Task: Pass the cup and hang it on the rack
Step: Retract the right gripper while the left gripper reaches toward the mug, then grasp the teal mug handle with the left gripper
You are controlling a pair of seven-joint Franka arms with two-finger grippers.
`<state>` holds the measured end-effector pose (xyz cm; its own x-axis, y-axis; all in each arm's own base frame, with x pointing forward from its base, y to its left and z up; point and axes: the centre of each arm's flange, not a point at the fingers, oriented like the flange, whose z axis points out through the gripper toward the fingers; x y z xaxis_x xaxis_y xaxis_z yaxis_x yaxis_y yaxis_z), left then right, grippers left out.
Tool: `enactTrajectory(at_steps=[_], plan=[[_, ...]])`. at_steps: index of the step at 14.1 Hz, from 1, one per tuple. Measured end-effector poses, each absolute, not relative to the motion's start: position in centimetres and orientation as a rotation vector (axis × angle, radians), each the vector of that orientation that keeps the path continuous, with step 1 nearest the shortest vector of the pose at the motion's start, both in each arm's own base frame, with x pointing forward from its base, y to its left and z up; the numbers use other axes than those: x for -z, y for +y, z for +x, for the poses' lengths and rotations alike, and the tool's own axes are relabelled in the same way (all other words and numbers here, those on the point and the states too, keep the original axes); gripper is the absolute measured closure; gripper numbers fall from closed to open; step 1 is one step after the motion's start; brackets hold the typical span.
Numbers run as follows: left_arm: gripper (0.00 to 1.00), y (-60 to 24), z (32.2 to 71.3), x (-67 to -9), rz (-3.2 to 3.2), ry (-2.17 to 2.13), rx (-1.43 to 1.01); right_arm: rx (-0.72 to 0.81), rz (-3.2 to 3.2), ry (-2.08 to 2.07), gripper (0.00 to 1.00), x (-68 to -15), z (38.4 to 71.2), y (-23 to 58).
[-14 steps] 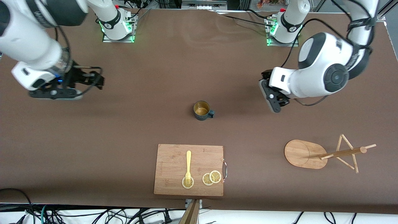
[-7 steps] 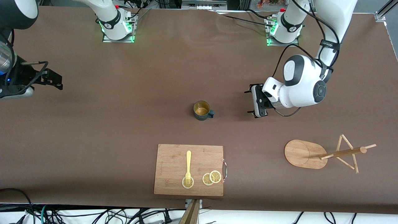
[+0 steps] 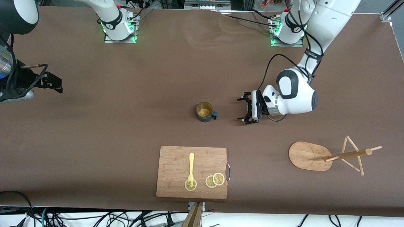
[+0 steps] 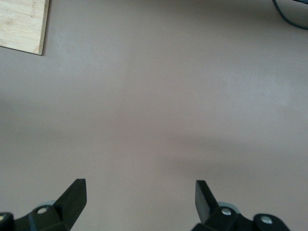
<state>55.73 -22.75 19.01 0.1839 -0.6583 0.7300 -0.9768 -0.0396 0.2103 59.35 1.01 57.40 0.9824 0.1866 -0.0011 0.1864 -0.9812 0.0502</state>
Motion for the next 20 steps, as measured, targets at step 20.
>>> enactTrajectory(at_steps=[20], plan=[[0.0, -29.2, 55.9, -12.9, 1.685, -1.534, -0.814, 0.014, 3.147, 0.294, 0.0, -58.7, 58.1, -0.8]])
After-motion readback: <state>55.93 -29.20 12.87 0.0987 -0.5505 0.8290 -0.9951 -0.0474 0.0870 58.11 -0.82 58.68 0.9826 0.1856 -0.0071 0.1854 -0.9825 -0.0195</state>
